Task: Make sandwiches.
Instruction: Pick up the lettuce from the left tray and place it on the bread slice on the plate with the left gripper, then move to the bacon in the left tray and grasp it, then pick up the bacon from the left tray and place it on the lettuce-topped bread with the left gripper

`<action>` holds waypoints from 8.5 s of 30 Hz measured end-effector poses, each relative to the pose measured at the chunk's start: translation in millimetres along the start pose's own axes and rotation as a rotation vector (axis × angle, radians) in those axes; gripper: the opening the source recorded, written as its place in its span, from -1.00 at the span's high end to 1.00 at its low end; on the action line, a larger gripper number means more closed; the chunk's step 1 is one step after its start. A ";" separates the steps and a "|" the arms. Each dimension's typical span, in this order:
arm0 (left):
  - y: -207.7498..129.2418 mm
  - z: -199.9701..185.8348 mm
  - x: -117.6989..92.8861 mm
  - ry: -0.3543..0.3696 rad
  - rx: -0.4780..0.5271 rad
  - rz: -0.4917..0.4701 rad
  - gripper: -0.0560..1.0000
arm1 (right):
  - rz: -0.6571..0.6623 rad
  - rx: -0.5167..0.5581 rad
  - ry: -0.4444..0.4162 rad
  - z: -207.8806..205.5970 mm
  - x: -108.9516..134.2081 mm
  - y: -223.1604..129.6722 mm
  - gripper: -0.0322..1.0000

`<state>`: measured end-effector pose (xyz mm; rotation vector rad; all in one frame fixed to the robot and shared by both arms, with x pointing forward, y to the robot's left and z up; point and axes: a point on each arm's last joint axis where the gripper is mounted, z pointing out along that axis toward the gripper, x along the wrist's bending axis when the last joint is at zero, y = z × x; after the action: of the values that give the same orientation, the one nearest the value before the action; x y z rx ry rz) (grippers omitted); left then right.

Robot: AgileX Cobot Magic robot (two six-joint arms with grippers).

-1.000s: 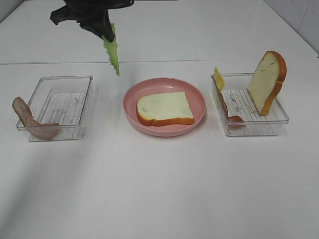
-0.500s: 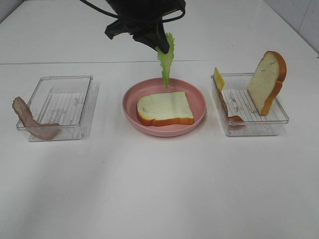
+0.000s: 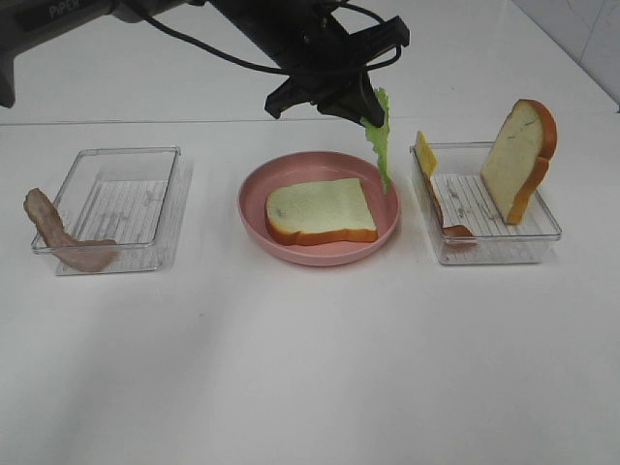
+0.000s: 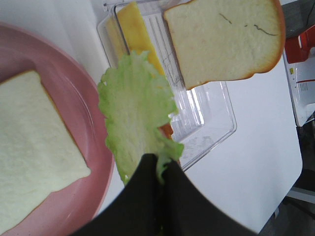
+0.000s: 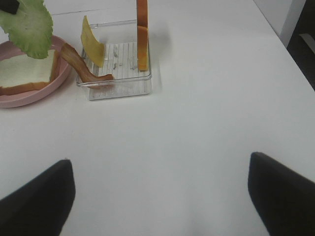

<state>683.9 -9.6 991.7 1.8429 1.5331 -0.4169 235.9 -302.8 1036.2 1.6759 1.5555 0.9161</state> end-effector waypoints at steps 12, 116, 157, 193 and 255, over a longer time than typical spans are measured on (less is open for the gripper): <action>-7.4 37.0 30.2 0.042 0.048 0.010 0.88 | 0.000 0.000 0.000 0.0 0.0 0.0 -0.79; -43.7 -172.1 236.2 0.697 0.280 -0.194 -0.98 | 0.000 0.000 0.000 0.0 0.0 0.0 -0.79; -46.1 -158.8 245.3 0.674 0.300 -0.222 -0.14 | 0.000 0.000 0.000 0.0 0.0 0.0 -0.79; -30.8 -179.5 217.4 0.665 0.205 -0.175 0.89 | 0.000 0.000 0.000 0.0 0.0 0.0 -0.79; -25.6 19.2 12.8 0.100 -0.017 0.132 0.89 | 0.000 0.000 0.000 0.0 0.0 0.0 -0.79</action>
<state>666.2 -11.9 962.2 1.9637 1.4649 -0.2530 235.9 -302.8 1036.2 1.6759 1.5555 0.9161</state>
